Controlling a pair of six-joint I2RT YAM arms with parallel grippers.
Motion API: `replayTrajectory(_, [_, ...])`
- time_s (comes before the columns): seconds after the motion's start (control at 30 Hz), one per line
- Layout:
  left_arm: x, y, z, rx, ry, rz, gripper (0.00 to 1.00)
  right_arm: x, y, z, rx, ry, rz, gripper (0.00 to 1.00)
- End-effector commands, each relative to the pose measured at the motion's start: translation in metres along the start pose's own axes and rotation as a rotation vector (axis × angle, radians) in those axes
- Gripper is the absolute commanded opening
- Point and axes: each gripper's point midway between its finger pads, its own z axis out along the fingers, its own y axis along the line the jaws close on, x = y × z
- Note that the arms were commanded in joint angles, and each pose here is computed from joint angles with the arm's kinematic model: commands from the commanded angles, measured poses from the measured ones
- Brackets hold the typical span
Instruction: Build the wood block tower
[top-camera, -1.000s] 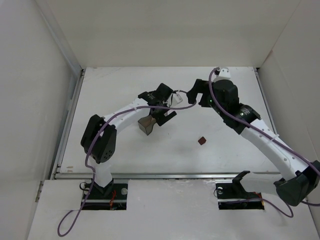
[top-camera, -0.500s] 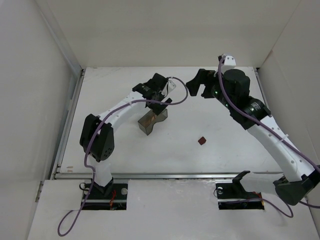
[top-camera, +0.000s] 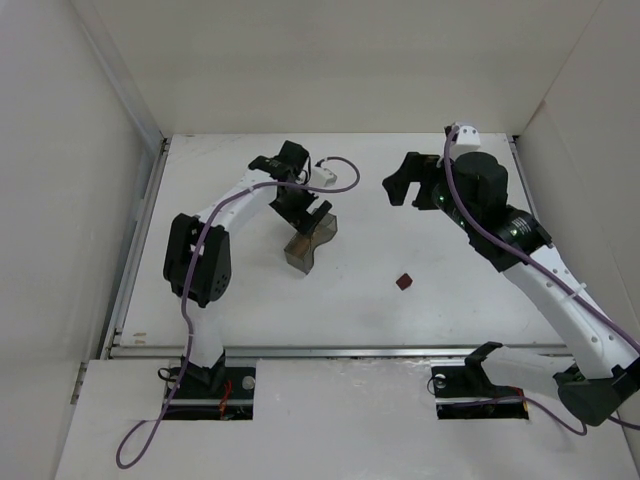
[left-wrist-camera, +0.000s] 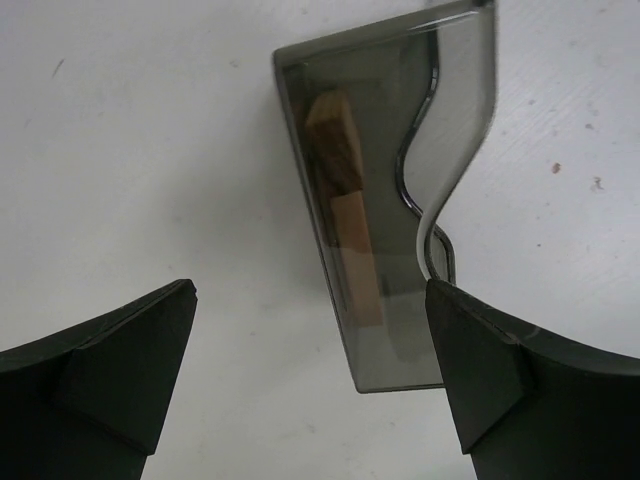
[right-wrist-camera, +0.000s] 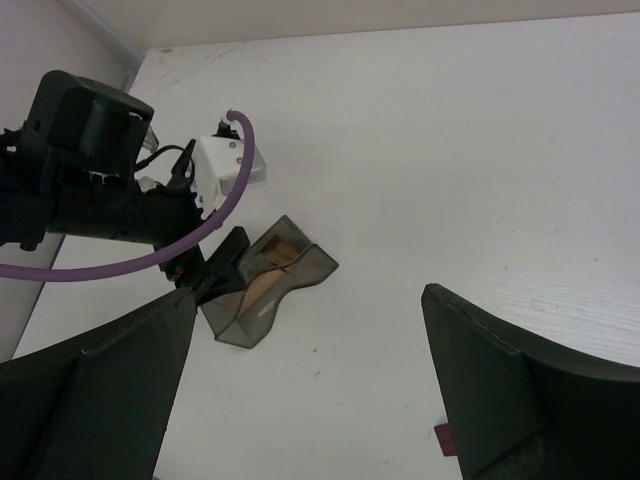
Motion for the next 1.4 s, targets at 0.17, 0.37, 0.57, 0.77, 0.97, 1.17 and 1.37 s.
replayTrajectory(0.17, [-0.022,-0.019,-0.002,0.131,-0.059,-0.01,0.94,0.0,-0.003,-0.003,0.003,-0.009,-0.012,1.0])
replayTrajectory(0.37, [-0.052,-0.012,-0.035,0.065,-0.175,-0.104,0.95,0.003,-0.008,-0.004,0.027,0.001,-0.015,1.0])
replayTrajectory(0.57, [-0.045,-0.007,-0.03,-0.053,-0.139,-0.279,0.95,0.003,-0.008,-0.004,0.027,0.001,-0.015,1.0])
replayTrajectory(0.77, [-0.01,-0.017,0.005,-0.11,-0.007,-0.264,0.86,-0.001,-0.009,-0.005,0.033,-0.012,-0.014,1.0])
replayTrajectory(0.97, [-0.005,-0.028,0.007,-0.053,0.003,-0.266,0.68,0.003,-0.01,-0.004,0.037,-0.002,-0.016,1.0])
replayTrajectory(1.17, [-0.001,-0.028,0.009,-0.052,0.013,-0.257,0.24,0.005,-0.013,-0.005,0.046,-0.004,-0.007,1.0])
replayTrajectory(1.37, [0.002,-0.022,0.011,-0.088,0.027,-0.258,0.0,0.002,-0.013,-0.008,0.051,-0.016,-0.005,1.0])
